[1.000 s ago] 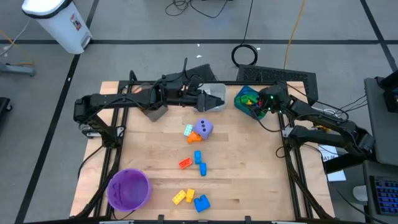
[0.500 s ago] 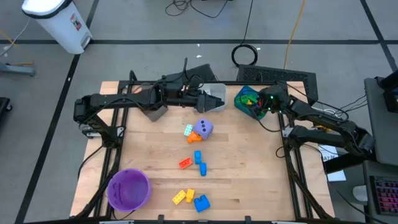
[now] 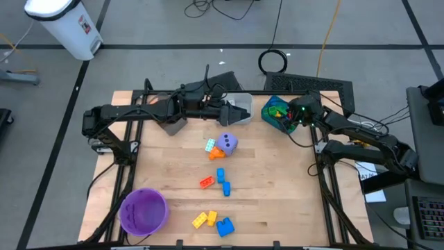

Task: Pick & Place Toys
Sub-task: Put the orange game piece into the blue bin

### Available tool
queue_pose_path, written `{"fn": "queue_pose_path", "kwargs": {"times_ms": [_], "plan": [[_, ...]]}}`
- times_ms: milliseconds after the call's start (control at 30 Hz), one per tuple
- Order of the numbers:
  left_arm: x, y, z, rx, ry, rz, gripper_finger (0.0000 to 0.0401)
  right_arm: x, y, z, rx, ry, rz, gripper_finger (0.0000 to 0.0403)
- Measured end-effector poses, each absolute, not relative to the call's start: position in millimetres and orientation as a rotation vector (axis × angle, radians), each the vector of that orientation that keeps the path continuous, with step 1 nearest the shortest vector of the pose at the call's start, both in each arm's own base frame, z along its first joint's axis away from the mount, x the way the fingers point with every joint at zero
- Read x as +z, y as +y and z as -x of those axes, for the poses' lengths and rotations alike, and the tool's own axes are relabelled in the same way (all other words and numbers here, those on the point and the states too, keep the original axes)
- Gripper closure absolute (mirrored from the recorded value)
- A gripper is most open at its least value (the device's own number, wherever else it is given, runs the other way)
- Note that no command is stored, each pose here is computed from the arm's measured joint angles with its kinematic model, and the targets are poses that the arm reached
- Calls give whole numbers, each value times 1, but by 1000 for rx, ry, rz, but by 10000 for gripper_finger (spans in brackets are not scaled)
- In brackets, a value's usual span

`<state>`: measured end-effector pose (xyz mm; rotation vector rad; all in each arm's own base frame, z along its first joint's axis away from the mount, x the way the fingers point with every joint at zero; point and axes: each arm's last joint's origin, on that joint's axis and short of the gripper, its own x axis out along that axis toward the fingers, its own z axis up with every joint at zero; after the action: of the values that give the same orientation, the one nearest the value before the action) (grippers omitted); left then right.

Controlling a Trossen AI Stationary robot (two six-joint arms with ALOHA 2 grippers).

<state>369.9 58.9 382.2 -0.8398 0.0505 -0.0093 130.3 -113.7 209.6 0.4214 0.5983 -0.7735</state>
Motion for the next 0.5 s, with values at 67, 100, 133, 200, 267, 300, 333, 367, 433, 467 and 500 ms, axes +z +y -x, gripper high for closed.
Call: {"fn": "queue_pose_path", "kwargs": {"times_ms": [67, 100, 133, 200, 267, 300, 333, 367, 433, 467, 500], "plan": [[382, 59, -370, -9, 50, 840, 73, 210, -114, -130, -774, 598, -421, 99], [382, 59, -370, -9, 50, 840, 73, 210, -114, -130, -773, 598, -421, 99], [382, 59, -370, -9, 50, 840, 73, 210, -114, -130, -774, 598, -421, 99], [382, 59, -370, -9, 50, 840, 73, 210, -114, -130, -774, 598, -422, 100], [382, 59, -370, -9, 50, 840, 73, 210, -114, -130, -774, 598, -421, 101], [382, 59, -370, -9, 50, 840, 73, 210, -114, -130, -774, 598, -422, 101], [382, 59, -370, -9, 50, 840, 73, 210, -114, -130, -773, 598, -421, 100], [382, 59, -370, -9, 50, 840, 73, 210, -114, -130, -774, 598, -421, 99], [382, 59, -370, -9, 50, 840, 73, 210, -114, -130, -773, 598, -421, 99], [382, 59, -370, -9, 50, 844, 73, 210, -114, -130, -774, 598, -421, 99], [382, 59, -370, -9, 50, 845, 73, 210, -114, -130, -774, 598, -421, 99]]}}
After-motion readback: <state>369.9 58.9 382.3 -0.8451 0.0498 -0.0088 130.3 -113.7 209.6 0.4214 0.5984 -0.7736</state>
